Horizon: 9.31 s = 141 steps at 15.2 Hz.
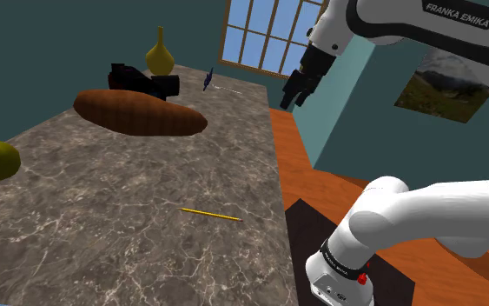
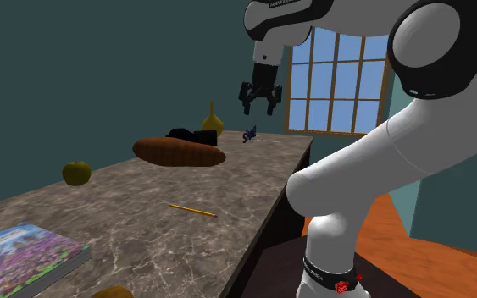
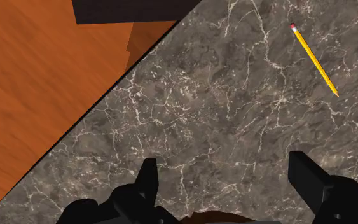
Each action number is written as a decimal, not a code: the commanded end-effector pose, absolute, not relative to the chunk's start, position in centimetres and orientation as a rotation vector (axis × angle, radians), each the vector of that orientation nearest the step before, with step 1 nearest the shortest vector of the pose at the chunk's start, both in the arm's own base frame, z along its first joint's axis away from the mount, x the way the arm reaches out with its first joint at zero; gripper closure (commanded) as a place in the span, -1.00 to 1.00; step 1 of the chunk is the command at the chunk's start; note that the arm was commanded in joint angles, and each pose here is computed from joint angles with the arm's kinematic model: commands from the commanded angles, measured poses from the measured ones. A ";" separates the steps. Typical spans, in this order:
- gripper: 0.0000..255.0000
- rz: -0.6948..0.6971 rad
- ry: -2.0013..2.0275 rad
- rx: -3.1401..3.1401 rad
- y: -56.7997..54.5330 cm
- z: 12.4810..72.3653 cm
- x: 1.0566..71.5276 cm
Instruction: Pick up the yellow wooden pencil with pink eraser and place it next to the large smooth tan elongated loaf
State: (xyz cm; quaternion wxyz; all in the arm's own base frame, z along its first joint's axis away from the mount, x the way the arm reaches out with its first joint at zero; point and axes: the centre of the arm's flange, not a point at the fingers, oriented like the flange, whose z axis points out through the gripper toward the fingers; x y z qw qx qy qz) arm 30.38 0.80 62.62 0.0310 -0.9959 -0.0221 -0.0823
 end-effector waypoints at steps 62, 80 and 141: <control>1.00 0.126 -1.110 -3.006 33.2 35.7 40.2; 1.00 0.126 -1.110 -3.006 33.2 45.2 40.2; 1.00 0.126 -1.110 -3.006 -0.4 51.2 68.2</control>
